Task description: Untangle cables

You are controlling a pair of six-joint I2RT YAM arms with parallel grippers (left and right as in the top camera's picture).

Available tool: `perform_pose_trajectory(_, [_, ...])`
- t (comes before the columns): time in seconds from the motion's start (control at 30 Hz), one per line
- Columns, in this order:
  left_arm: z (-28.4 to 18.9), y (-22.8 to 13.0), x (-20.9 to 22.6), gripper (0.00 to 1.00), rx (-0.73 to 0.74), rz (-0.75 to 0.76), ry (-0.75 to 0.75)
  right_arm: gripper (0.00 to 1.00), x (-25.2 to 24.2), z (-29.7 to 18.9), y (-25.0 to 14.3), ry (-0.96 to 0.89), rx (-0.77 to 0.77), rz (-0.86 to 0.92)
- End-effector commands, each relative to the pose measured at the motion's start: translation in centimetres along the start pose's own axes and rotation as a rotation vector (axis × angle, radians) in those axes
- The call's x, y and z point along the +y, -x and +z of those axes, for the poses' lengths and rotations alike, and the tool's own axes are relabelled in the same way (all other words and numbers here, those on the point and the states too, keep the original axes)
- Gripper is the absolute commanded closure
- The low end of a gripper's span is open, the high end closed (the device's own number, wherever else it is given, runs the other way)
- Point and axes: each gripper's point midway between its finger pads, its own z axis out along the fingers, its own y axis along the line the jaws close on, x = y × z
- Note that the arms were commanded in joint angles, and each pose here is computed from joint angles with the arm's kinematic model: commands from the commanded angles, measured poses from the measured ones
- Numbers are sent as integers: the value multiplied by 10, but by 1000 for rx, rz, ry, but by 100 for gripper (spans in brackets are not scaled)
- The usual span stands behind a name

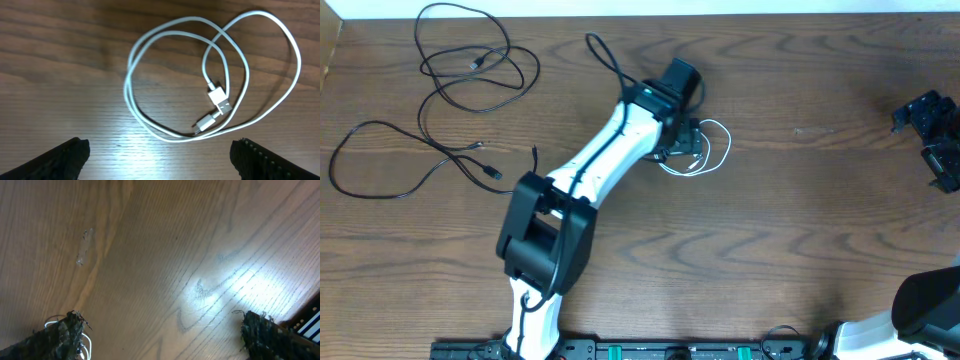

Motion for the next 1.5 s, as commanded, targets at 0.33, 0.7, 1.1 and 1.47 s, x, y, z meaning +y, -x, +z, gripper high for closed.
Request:
perform_pose_trajectory(0.33, [50, -15, 19, 40, 57, -137, 120, 1, -1, 0, 0, -4, -3, 10])
perform_pose_trajectory(0.7, [57, -20, 26, 55, 68, -147, 150, 1, -1, 0, 0, -4, -3, 10])
perform_pose_trajectory(1.1, [66, -25, 31, 73, 79, -158, 163, 1, -1, 0, 0, -4, -3, 10])
perform_pose_trajectory(1.47, [66, -24, 32, 89, 75, -157, 172, 1, -1, 0, 0, -4, -3, 10])
